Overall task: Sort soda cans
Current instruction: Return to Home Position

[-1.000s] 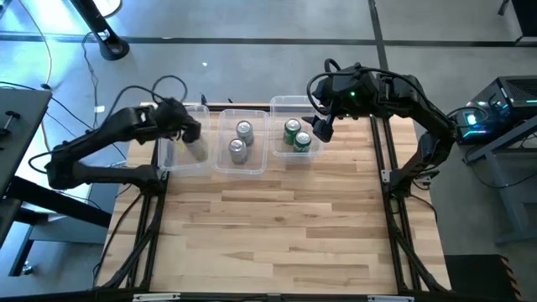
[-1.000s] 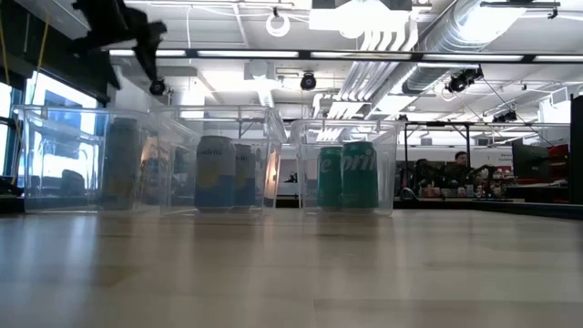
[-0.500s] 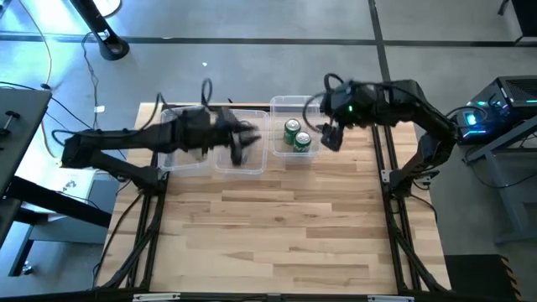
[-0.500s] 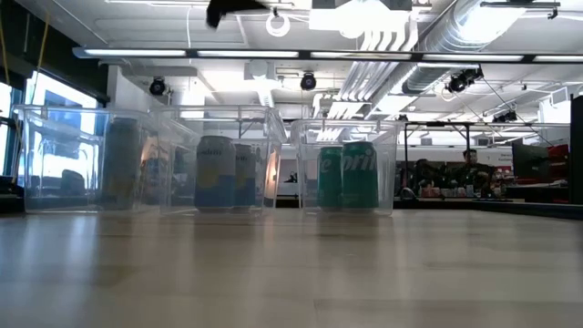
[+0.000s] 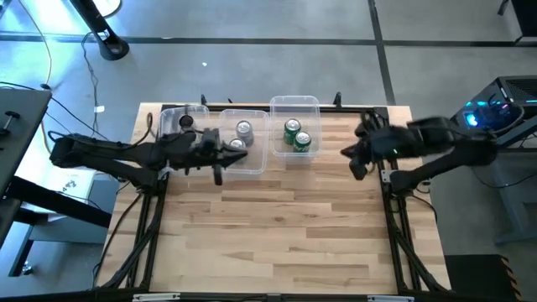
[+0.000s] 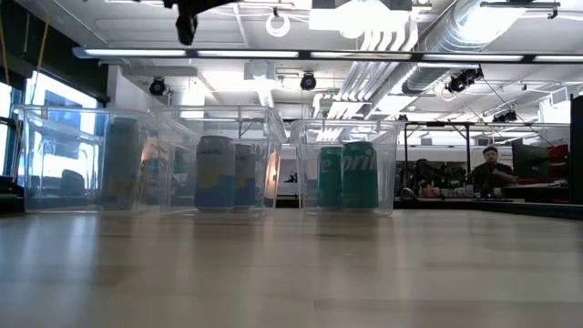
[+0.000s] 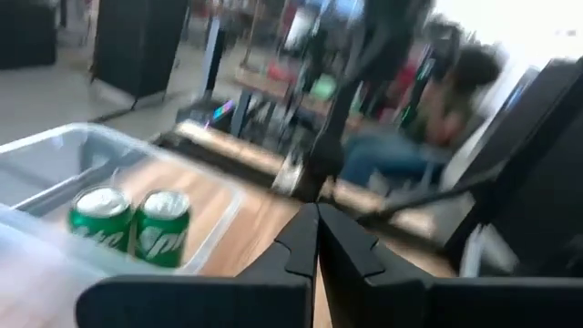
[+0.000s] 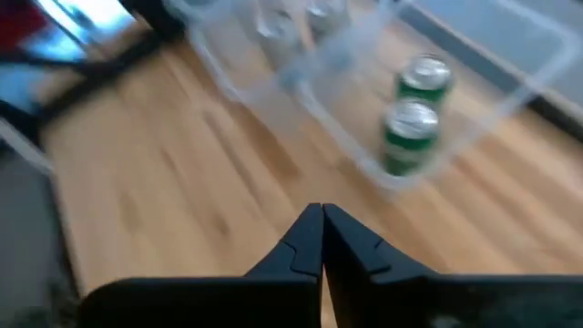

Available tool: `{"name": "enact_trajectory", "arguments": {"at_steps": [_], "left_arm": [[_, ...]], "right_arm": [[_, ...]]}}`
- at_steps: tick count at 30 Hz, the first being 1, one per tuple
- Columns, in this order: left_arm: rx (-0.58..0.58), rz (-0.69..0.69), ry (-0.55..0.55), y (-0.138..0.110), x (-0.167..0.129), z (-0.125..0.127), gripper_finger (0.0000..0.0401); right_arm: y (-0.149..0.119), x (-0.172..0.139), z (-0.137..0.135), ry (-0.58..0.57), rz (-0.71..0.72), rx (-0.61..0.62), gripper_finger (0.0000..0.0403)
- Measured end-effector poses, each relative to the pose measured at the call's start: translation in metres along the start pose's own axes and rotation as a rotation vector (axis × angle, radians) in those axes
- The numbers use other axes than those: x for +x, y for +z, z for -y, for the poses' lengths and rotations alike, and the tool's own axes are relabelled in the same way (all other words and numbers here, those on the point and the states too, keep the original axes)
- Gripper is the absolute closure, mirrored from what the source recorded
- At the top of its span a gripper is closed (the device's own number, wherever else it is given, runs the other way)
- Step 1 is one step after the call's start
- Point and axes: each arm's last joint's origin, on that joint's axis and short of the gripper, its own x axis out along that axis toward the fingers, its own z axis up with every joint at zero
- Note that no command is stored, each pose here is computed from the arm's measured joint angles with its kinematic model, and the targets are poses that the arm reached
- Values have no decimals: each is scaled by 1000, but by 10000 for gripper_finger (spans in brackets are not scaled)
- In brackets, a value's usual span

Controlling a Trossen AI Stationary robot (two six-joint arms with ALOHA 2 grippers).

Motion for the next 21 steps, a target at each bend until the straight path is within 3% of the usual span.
{"name": "enact_trajectory", "arguments": {"at_steps": [4,10,15,21], "left_arm": [[-88,94,-61,-19,-13,-13,401],[-100,79,-73,-46,-32,-26,401],[-151,125,-109,-65,-58,-35,401],[-225,177,-139,-91,-83,-47,401]], "right_arm": [[-24,21,-5,103,149,111,402],[-43,73,-16,197,260,203,402],[-42,89,-15,237,324,269,402],[-32,90,-5,202,363,308,403]]}}
